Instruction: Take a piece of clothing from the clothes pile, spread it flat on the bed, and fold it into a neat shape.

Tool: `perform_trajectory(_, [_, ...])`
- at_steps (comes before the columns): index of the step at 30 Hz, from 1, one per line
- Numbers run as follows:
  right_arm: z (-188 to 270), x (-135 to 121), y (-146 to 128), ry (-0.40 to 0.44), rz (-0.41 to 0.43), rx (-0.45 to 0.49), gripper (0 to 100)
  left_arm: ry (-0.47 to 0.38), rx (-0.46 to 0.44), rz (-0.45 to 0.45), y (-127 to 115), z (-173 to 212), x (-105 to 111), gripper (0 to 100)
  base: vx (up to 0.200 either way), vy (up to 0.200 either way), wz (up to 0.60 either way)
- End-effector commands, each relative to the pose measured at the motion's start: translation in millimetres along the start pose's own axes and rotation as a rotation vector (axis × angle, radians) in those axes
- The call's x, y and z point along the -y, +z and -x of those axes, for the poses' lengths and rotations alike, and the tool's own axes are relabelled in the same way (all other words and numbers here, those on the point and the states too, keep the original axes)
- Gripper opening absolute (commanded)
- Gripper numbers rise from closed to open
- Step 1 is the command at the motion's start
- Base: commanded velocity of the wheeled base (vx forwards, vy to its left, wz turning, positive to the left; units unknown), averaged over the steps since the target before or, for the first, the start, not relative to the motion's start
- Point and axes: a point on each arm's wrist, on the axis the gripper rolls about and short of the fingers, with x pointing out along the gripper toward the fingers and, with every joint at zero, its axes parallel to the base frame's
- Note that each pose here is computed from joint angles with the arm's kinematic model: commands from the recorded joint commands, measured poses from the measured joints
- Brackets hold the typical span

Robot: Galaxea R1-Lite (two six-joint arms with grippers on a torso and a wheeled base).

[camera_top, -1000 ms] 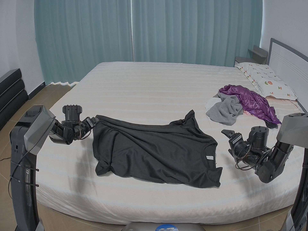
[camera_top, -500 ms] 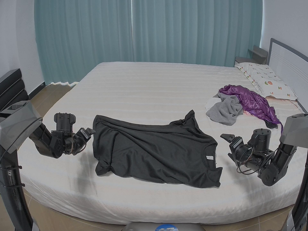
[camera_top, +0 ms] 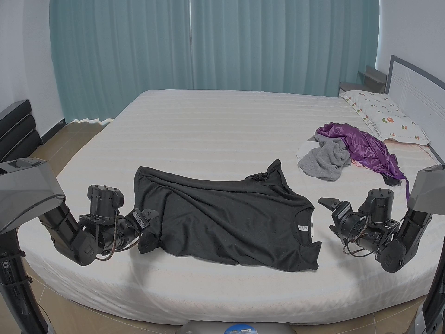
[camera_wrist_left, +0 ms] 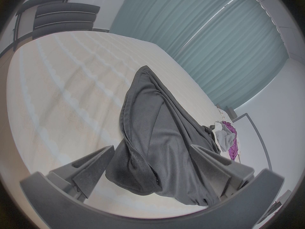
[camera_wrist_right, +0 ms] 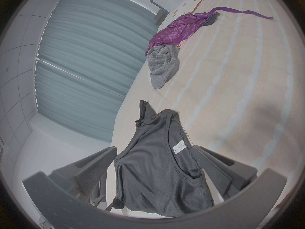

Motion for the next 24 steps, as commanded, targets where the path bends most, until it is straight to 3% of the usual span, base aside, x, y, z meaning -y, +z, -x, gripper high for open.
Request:
perform_trajectory(1, [1,-1,-2,0.003,0.002,-0.006,100,0.020,-0.028,-0.018,-14,-12,-3,100,0.000,0.000,0.00])
perform_trajectory(6, [0,-1,-3,0.003,0.004,-0.010,100,0.066,0.052,-0.020,-21,-36,-12,100,0.000,0.000,0.00])
perform_trajectory(10, [0,-1,-4,0.003,0.005,-0.013,100,0.068,0.067,-0.021,-22,-40,-14,100,0.000,0.000,0.00])
perform_trajectory(11, [0,-1,-4,0.004,0.006,-0.015,100,0.065,0.066,-0.022,-23,-40,-13,0,0.000,0.000,0.00])
perform_trajectory(20, [-1,0,-5,-0.001,0.005,-0.017,100,0.074,0.080,-0.018,-17,-24,-14,0,0.000,0.000,0.00])
perform_trajectory(24, [-3,3,-7,-0.012,0.006,-0.026,100,0.092,0.130,-0.008,3,-3,-21,0,0.000,0.000,0.00])
